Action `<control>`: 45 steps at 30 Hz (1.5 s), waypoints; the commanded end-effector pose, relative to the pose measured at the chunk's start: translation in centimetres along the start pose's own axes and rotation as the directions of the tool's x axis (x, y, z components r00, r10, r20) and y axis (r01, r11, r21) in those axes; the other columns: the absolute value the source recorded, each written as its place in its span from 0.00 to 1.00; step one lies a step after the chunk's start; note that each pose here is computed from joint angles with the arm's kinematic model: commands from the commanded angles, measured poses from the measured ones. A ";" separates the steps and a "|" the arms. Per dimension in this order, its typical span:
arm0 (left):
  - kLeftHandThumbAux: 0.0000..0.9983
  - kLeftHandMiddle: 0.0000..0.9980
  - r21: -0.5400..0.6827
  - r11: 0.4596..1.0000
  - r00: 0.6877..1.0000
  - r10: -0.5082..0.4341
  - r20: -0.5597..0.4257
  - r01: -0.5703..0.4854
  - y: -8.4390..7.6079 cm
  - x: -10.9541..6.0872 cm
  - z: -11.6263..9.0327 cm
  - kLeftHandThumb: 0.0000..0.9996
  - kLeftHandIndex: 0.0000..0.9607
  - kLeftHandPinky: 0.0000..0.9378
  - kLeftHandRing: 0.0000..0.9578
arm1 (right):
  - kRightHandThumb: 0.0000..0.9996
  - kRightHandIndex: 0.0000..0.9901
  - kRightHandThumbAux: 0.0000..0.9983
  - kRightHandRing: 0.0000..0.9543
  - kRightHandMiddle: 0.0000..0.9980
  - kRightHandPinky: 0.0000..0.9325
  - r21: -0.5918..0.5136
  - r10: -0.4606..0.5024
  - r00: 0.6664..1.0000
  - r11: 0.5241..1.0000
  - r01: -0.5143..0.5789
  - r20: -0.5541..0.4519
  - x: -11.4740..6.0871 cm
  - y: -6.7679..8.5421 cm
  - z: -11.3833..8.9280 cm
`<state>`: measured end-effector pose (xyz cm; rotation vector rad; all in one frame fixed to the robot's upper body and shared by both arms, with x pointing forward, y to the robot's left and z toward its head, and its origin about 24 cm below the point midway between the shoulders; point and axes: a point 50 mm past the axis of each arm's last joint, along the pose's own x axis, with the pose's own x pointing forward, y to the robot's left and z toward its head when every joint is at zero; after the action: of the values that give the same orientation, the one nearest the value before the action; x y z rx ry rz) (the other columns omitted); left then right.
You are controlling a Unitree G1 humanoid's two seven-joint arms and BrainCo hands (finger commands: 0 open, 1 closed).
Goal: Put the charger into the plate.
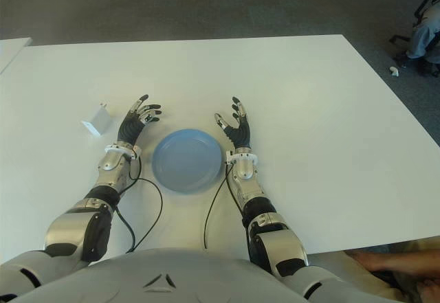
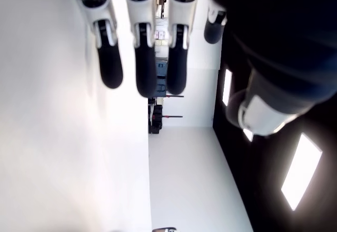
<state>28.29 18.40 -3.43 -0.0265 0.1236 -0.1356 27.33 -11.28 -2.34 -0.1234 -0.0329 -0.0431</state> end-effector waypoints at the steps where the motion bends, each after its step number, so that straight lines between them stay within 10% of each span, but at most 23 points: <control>1: 0.63 0.32 0.034 0.999 0.994 -0.009 -0.111 0.013 0.1 -1.4 -1.4 0.45 0.10 0.42 0.36 | 0.28 0.10 0.67 0.09 0.10 0.14 -0.036 0.004 0.965 0.999 -0.014 -0.263 -4.4 -0.5 -5.1; 15: 0.58 0.35 0.141 0.990 0.995 0.025 -0.098 -0.011 1.8 -2.4 1.7 0.56 0.16 0.58 0.48 | 0.31 0.12 0.67 0.12 0.12 0.17 -0.041 0.008 0.966 0.999 -0.019 -0.259 -4.5 -0.5 -5.1; 27: 0.63 0.52 0.456 0.879 0.980 0.059 0.192 -0.142 1.4 -3.6 5.4 0.57 0.28 0.69 0.62 | 0.31 0.12 0.69 0.12 0.12 0.17 -0.044 0.008 0.967 0.999 -0.020 -0.255 -4.5 -0.4 -5.0; 38: 0.70 0.67 0.671 0.536 0.820 0.073 0.568 -0.513 0.8 -3.7 7.4 0.71 0.44 0.81 0.76 | 0.32 0.11 0.72 0.12 0.13 0.17 -0.028 0.012 0.966 0.999 -0.020 -0.260 -4.6 -0.4 -5.1; 45: 0.70 0.61 0.634 0.373 0.707 0.093 0.701 -0.678 1.3 -3.3 7.4 0.70 0.44 0.61 0.62 | 0.34 0.12 0.70 0.14 0.15 0.18 -0.024 0.013 0.966 1.000 -0.020 -0.258 -4.6 -0.4 -5.0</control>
<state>25.85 20.03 4.51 0.8951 -0.4761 0.2656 27.52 -11.24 -1.80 -0.1139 -0.0661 -0.0344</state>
